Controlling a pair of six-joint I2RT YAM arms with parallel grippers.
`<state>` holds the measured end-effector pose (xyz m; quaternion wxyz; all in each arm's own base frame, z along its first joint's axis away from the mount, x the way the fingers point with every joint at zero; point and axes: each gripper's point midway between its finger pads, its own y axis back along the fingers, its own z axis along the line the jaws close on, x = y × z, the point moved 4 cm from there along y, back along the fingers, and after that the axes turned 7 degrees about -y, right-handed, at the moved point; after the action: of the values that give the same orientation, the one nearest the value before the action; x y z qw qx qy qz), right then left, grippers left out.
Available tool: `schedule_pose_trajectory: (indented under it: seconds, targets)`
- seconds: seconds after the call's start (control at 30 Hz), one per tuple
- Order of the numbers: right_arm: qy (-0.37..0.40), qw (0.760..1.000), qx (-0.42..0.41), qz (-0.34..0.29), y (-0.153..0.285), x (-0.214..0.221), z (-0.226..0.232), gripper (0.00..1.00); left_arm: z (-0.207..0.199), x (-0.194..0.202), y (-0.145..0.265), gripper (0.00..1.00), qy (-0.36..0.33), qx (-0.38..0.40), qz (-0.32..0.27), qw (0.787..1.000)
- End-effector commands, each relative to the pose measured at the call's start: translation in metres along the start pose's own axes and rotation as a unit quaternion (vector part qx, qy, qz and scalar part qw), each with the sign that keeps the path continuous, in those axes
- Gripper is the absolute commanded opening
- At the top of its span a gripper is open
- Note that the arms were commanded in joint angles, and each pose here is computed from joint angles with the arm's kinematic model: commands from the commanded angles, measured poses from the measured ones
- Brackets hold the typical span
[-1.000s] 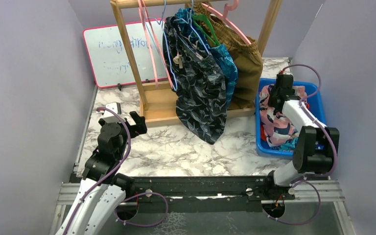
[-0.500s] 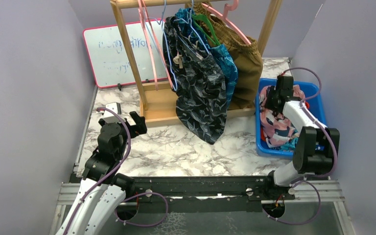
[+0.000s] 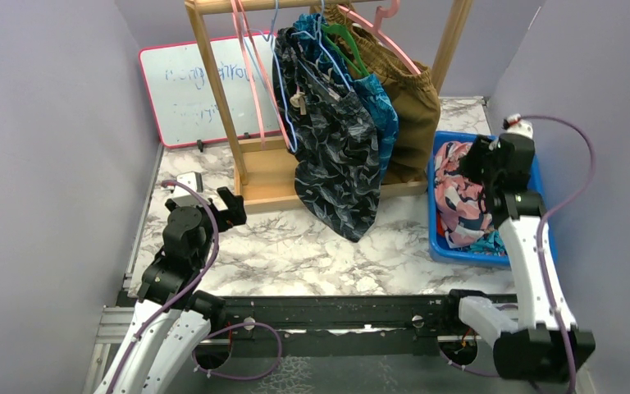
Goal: Remove the shorts from the hanger
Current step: Place the shorts in the basket.
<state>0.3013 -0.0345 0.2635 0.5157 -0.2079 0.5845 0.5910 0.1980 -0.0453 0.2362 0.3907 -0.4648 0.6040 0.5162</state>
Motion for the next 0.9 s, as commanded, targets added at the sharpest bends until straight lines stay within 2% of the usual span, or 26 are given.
schedule_pose_trajectory:
  seconds: [0.0,0.07,0.13,0.27,0.4,0.47,0.57,0.6,0.67,0.77,0.87]
  targets:
    - [-0.072,0.997,-0.023,0.035,0.027,0.049,-0.006,0.48,-0.004,-0.004,0.001,0.99,0.001,0.017,-0.012,1.000]
    - [-0.094,0.994,-0.026,0.045,0.027,0.077,-0.012,0.37,-0.004,-0.004,0.001,0.99,0.001,0.020,-0.013,1.000]
    - [-0.115,0.991,-0.015,0.066,0.025,0.102,-0.018,0.32,-0.005,-0.004,0.002,0.99,0.001,0.022,-0.014,1.000]
    - [-0.171,0.981,0.036,0.090,0.009,0.137,-0.032,0.32,-0.004,-0.005,0.003,0.99,0.002,0.022,-0.017,1.000]
    - [-0.184,0.972,0.088,0.114,-0.006,0.159,-0.044,0.34,-0.004,-0.005,0.004,0.99,0.001,0.022,-0.019,1.000]
    - [-0.182,0.971,0.099,0.118,-0.007,0.157,-0.046,0.34,-0.004,-0.006,0.005,0.99,0.002,0.022,-0.021,1.000]
    - [-0.178,0.976,0.083,0.090,0.002,0.136,-0.041,0.34,-0.003,-0.006,0.004,0.99,0.002,0.021,-0.021,1.000]
    - [-0.178,0.979,0.069,0.075,0.007,0.125,-0.037,0.36,-0.004,-0.006,0.004,0.99,0.002,0.021,-0.021,1.000]
    - [-0.180,0.982,0.043,0.040,0.020,0.101,-0.030,0.45,-0.004,-0.005,0.004,0.99,0.002,0.021,-0.021,1.000]
    - [-0.176,0.984,-0.011,-0.010,0.044,0.066,-0.016,0.66,-0.004,-0.005,0.004,0.99,0.002,0.022,-0.020,1.000]
    - [-0.142,0.984,-0.099,-0.036,0.067,0.044,0.005,0.72,-0.004,-0.004,0.004,0.99,0.002,0.022,-0.018,1.000]
